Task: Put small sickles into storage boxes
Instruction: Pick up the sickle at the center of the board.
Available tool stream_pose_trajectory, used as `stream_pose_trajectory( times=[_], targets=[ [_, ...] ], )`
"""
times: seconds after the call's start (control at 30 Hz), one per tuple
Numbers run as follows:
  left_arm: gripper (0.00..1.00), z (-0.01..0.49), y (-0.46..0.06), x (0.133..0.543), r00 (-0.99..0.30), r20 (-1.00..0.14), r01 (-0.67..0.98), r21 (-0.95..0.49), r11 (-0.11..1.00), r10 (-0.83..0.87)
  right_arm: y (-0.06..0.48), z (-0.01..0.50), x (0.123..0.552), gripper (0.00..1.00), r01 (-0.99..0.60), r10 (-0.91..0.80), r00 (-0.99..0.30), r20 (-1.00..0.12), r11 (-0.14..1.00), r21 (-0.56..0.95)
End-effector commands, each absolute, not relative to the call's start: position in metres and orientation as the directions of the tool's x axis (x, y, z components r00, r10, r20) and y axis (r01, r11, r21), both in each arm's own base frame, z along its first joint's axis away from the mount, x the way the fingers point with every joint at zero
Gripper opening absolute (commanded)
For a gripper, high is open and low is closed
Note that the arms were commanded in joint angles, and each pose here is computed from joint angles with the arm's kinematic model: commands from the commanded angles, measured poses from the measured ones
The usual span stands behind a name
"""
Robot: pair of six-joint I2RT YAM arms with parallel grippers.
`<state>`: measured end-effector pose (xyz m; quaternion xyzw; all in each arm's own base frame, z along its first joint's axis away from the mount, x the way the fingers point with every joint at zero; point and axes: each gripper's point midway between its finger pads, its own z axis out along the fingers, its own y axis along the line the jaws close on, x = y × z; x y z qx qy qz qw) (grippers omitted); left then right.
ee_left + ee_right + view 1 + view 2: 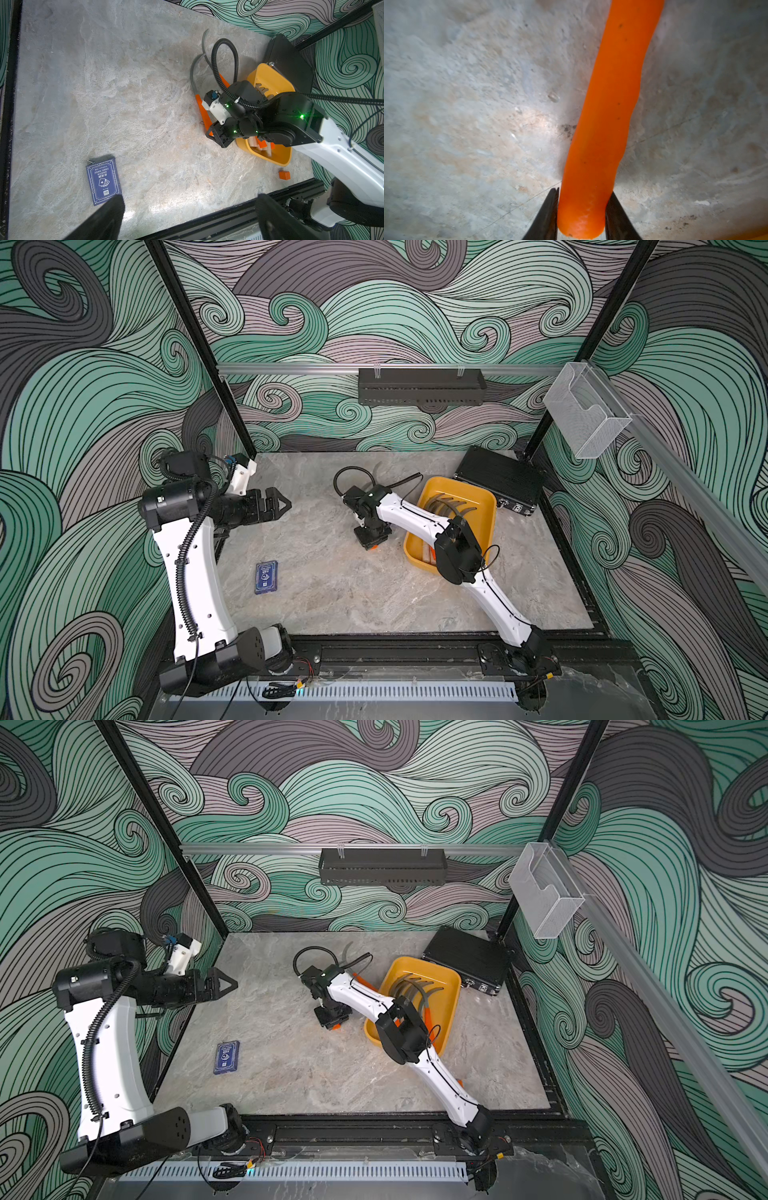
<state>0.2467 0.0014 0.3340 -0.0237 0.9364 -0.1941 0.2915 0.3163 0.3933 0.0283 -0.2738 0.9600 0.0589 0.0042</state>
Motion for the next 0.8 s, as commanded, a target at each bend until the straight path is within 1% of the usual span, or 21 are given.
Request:
stream_pose_trajectory(
  times=[0.0, 0.33, 0.63, 0.77],
  targets=[
    [0.98, 0.347, -0.001, 0.245, -0.802, -0.576, 0.089, -0.376, 0.922, -0.158, 0.400, 0.073, 0.321, 0.13, -0.480, -0.472, -0.877, -0.088, 0.850, 0.217],
    [0.99, 0.349, -0.002, 0.244, -0.798, -0.581, 0.090, -0.377, 0.922, -0.160, 0.418, 0.110, 0.326, 0.12, -0.413, -0.405, -0.908, -0.109, 0.818, 0.401],
    [0.98, 0.351, -0.002, 0.245, -0.794, -0.587, 0.091, -0.377, 0.922, -0.161, 0.435, 0.136, 0.331, 0.12, -0.364, -0.356, -0.926, -0.129, 0.748, 0.555],
    [0.98, 0.351, -0.002, 0.245, -0.793, -0.587, 0.091, -0.376, 0.922, -0.161, 0.438, 0.145, 0.337, 0.12, -0.353, -0.337, -0.931, -0.143, 0.722, 0.595]
  ],
)
